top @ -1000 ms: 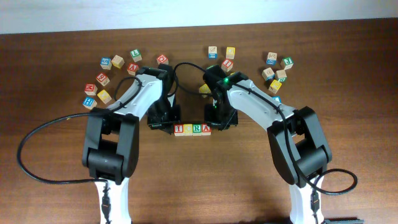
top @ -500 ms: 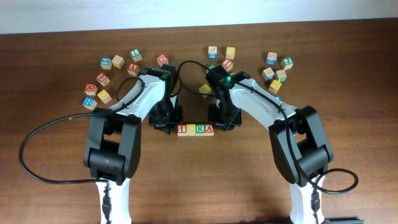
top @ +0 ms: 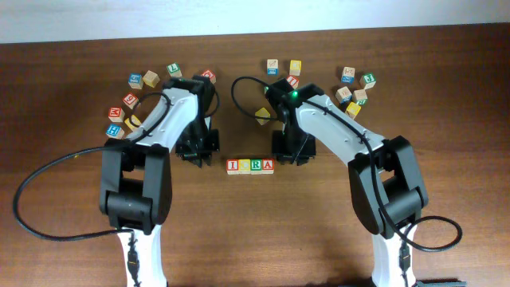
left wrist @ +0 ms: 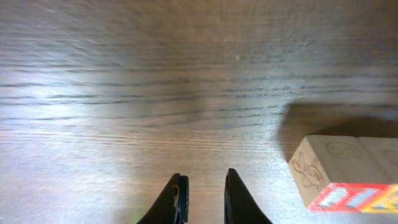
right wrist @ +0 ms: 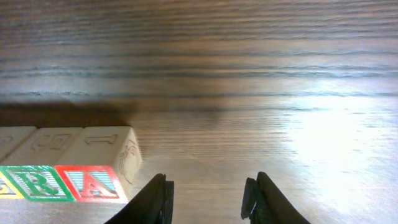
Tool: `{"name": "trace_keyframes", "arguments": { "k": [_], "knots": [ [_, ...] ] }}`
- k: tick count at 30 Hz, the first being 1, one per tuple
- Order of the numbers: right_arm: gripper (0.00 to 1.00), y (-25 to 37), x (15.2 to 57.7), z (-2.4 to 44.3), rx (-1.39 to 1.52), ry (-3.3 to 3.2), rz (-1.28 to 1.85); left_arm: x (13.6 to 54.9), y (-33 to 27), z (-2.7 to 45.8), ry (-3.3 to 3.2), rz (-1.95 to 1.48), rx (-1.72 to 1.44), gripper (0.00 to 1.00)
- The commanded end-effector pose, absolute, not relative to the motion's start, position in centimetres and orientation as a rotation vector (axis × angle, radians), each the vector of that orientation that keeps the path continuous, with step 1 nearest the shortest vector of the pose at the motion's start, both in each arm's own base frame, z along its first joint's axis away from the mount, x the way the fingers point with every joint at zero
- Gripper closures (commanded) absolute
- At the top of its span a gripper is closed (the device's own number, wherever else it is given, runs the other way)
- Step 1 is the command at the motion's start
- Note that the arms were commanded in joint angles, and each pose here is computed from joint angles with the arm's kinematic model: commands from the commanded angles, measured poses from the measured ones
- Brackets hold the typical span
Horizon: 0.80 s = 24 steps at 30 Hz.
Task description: Spell out ICRA
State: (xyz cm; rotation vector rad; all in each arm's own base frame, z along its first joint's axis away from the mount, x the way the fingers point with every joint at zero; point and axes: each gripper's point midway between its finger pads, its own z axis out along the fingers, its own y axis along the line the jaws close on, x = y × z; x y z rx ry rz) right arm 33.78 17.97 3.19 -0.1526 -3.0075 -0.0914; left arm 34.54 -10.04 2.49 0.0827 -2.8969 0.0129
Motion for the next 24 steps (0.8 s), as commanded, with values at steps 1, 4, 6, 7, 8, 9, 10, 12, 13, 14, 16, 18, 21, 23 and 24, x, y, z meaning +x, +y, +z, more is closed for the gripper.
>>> {"name": "trace_keyframes", "arguments": {
  "k": [1,4,6,7,8,9,10,12,13,14,16,18,21,23,24],
  "knots": [
    [0.67,16.3,35.6,7.4,-0.184,-3.104,-0.048,37.1,-8.6,5.5,-2.957,0.008,0.151,0.84],
    [0.43,14.6,34.8,13.2,-0.202,-3.202,-0.029,37.6,-7.3,9.3,-3.015,0.033,0.202,0.78],
    [0.31,13.3,33.3,17.1,-0.206,-3.27,-0.015,36.7,-5.9,12.6,-3.062,0.025,0.238,0.75],
    [0.3,12.8,32.8,18.1,-0.209,-3.286,-0.005,36.3,-5.7,13.7,-3.076,0.029,0.245,0.74],
    [0.27,12.2,31.9,19.4,-0.212,-3.304,0.006,35.6,-5.4,15.1,-3.093,0.033,0.251,0.73],
    [0.24,11.4,30.8,20.6,-0.216,-3.317,0.025,34.6,-5.2,17.0,-3.125,0.042,0.252,0.67],
    [0.2,10.8,29.5,21.4,-0.217,-3.32,0.028,33.6,-5.1,18.5,-3.149,0.036,0.248,0.55],
    [0.16,9.8,27.1,22.0,-0.22,-3.331,0.017,31.6,-4.8,20.8,-3.195,0.035,0.24,0.0],
    [0.16,9.3,25.7,21.8,-0.225,-3.334,0.01,30.5,-4.6,22.0,-3.226,0.04,0.243,0.01],
    [0.15,8.9,24.0,21.5,-0.224,-3.34,-0.03,28.8,-4.5,22.8,-3.249,0.05,0.244,0.01],
    [0.15,8.7,21.8,21.5,-0.22,-3.36,-0.132,25.7,-4.1,23.2,-3.273,0.066,0.31,0.01],
    [0.15,8.2,20.5,22.7,-0.228,-3.455,-0.232,23.5,-3.7,23.1,-3.346,0.101,0.362,0.01],
    [0.02,7.9,19.8,25.4,-0.242,-3.589,-0.382,21.6,-2.4,22.3,-3.526,0.151,0.572,0.01],
    [0.02,7.8,19.4,26.2,-0.245,-3.622,-0.423,20.6,-2.3,22.1,-3.632,0.226,0.595,0.01],
    [0.02,7.7,19.3,26.3,-0.245,-3.626,-0.429,20.3,-2.2,22.1,-3.653,0.242,0.599,0.01]
  ]
}}
